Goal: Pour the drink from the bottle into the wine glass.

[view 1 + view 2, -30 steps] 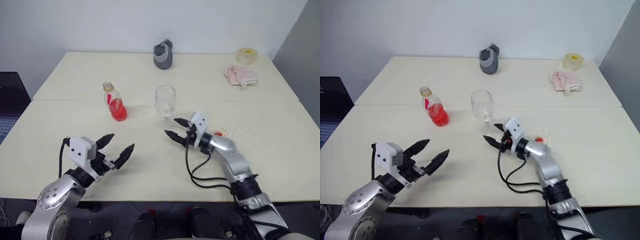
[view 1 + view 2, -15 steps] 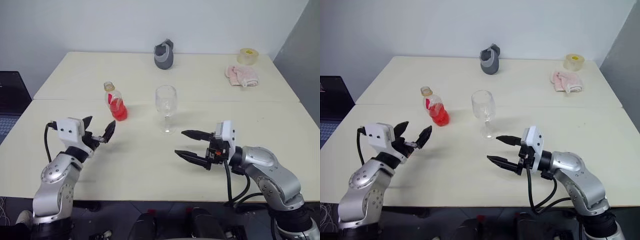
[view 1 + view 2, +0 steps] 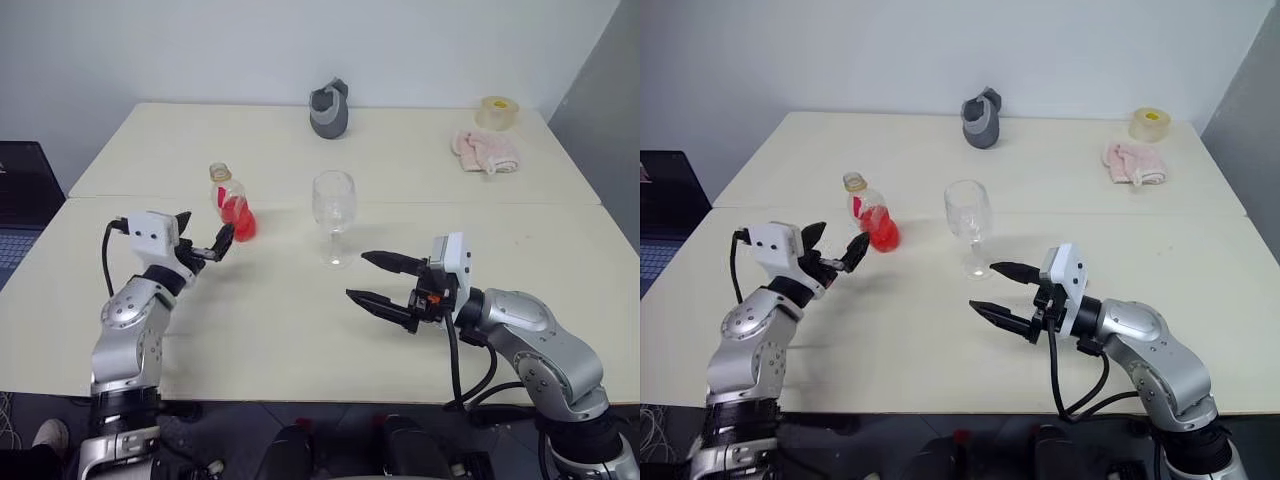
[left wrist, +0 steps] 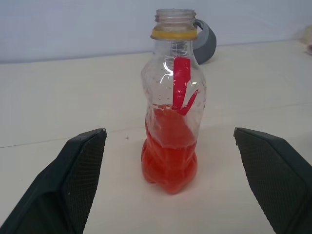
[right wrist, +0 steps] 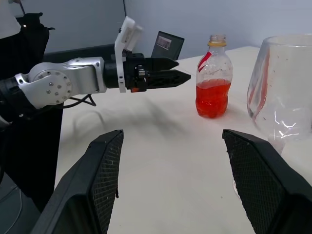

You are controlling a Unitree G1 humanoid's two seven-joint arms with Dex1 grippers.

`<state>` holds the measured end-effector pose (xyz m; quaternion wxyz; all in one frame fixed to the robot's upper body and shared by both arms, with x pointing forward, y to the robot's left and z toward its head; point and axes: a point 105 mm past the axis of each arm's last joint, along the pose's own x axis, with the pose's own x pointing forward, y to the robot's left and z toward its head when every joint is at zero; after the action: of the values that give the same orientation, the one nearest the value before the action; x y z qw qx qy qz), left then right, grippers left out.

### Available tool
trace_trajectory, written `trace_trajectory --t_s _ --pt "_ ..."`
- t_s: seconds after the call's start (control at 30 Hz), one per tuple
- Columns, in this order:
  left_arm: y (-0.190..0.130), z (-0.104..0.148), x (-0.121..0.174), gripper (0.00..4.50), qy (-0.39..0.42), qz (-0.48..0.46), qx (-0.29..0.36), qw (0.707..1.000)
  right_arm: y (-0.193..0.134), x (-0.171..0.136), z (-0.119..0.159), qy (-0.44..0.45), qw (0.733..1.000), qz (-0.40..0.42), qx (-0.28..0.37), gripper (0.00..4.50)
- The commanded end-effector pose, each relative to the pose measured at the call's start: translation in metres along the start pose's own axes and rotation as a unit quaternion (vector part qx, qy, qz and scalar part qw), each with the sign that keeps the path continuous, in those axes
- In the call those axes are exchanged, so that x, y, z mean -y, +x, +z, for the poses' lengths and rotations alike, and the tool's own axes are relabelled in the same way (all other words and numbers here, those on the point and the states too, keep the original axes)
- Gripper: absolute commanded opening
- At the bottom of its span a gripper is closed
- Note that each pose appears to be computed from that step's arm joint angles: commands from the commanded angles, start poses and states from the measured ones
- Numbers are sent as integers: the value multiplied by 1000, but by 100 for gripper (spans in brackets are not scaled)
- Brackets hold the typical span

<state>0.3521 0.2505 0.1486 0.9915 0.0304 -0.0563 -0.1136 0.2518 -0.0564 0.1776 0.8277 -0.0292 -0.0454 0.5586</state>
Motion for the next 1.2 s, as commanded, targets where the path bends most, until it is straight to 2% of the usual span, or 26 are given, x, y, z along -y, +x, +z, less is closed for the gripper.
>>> trace_trajectory --t_s 0.03,0.23,0.7,0.97,1.07,1.2 --pt "9 6 2 450 7 -18 14 1000 3 -5 16 -13 1000 7 25 345" --pt "18 3 4 450 10 -34 12 999 4 -9 17 -6 1000 7 26 345" --pt "61 -3 8 450 10 -41 23 999 4 -11 19 4 1000 -10 29 345" --pt "76 0 0 450 18 -21 34 999 3 -12 20 6 999 -15 29 345" --pt "77 1 -1 393 17 -19 39 999 2 -10 20 5 999 -21 28 348" --pt "78 1 0 267 18 -21 42 999 2 -7 21 5 999 -26 29 348"
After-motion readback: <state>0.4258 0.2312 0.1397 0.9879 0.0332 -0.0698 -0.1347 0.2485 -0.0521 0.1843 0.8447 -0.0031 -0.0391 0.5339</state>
